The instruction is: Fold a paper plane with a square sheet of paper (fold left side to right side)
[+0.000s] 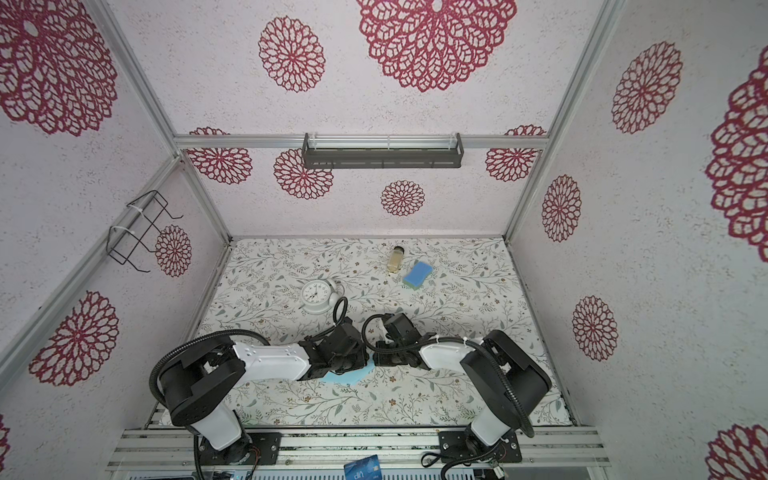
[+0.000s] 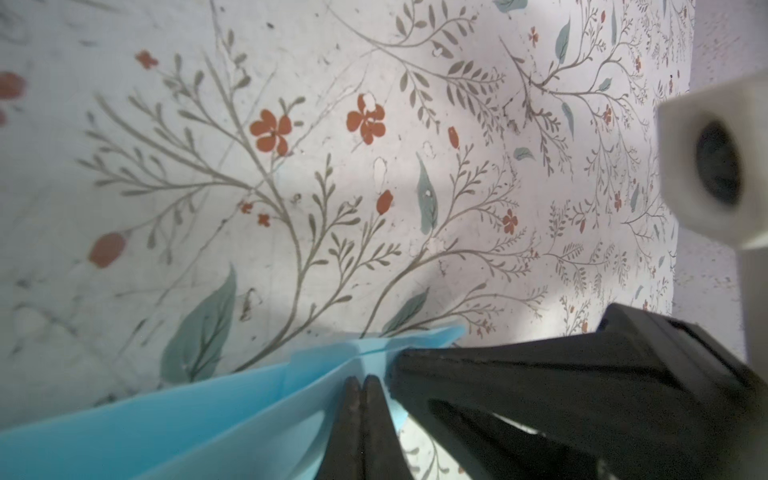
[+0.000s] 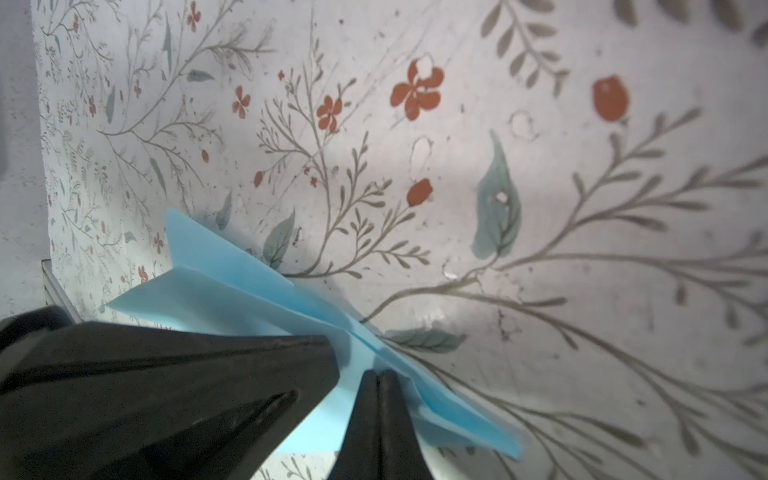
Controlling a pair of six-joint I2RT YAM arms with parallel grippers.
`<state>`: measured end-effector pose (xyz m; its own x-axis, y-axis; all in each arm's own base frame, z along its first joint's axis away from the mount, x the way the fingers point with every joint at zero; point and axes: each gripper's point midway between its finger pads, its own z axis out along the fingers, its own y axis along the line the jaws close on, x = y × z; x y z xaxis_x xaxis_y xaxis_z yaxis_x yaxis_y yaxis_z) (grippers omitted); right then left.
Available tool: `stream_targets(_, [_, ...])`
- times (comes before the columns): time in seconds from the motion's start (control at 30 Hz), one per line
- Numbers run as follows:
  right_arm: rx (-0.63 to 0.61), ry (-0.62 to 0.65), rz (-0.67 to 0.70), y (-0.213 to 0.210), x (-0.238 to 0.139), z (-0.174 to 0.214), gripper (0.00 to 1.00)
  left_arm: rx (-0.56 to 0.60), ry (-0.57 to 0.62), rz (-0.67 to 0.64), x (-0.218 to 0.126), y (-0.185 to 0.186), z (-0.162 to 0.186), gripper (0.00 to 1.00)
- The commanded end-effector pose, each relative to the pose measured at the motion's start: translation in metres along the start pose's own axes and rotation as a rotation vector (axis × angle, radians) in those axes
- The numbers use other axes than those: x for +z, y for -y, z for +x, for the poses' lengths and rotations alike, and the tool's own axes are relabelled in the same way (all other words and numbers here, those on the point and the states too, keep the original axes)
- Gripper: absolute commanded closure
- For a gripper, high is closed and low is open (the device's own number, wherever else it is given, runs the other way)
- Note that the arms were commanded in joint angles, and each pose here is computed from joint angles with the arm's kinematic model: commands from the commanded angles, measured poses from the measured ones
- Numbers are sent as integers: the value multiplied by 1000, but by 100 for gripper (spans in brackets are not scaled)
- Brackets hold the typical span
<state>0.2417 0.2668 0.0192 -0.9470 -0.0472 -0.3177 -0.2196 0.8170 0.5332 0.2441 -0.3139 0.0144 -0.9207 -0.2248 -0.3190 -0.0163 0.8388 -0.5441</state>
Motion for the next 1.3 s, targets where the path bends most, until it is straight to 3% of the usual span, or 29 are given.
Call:
stream_targets(0.0, [66,-126,163,45,7,43,100,-21,17,3,-3,-7,2,100])
stream_targets(0.47, [78,-122,166,48,7,44,100,-85,65,-115,-36,-75,19,100])
stream_targets(0.7, [81,-121,165,47,6,45,100,-176,87,-174,-52,-119,26,100])
stream_targets(1.27, [86,-112,151,42,4,41,100,-302,101,-227,-85,-166,47,100])
